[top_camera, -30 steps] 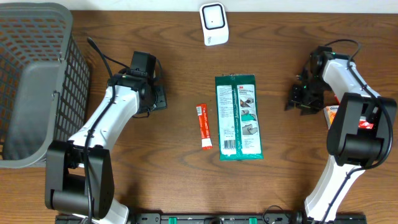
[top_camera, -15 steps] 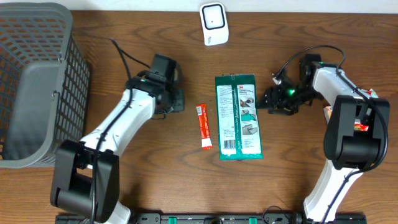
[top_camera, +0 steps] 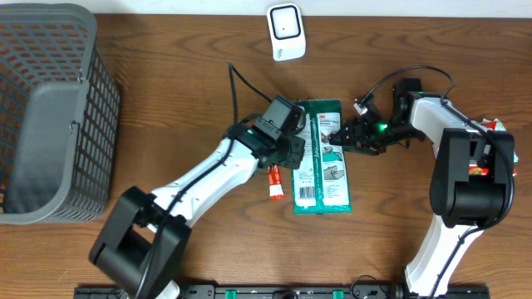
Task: Scan the item barcode
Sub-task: 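Reach the left gripper to the left edge of the gloves pack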
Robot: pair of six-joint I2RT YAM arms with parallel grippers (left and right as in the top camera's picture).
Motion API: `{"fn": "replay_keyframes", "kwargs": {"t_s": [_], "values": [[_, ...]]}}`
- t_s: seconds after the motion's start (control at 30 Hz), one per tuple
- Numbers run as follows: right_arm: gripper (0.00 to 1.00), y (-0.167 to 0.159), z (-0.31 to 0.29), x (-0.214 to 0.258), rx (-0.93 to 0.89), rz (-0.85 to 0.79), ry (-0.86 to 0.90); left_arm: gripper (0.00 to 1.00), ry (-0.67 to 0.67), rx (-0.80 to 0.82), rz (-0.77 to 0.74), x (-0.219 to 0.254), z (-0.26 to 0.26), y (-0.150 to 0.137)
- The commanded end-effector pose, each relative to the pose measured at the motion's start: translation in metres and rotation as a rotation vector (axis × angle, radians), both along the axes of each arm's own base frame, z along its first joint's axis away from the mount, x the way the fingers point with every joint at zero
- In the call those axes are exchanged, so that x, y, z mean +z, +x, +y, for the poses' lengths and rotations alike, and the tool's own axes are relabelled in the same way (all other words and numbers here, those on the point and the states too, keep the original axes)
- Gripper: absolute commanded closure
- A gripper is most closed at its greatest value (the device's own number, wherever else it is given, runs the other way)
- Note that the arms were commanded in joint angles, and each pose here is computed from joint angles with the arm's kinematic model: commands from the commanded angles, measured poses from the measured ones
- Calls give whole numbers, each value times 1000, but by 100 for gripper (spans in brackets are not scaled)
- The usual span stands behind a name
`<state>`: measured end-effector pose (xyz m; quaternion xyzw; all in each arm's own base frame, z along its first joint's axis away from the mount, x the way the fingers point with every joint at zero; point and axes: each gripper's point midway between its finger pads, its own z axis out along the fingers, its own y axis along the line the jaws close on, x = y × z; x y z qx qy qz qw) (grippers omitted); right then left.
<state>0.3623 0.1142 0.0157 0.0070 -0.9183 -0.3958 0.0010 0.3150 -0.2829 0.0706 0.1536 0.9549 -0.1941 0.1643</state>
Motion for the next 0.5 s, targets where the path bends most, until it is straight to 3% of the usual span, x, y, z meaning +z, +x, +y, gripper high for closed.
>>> {"fn": "replay_keyframes", "kwargs": {"t_s": [0.0,0.17,0.23,0.47], "values": [[36,-15,2,-26,44,42,-71,75,28,4,9,-11,0,1],[35,-17,7,-27,62,41,-74,76,22,4,-1,-10,-1,3],[36,-17,8,-27,63,42,-74,86,52,17,-6,-14,3,4],[36,-17,9,-27,65,41,-75,92,102,20,43,-49,5,3]]}}
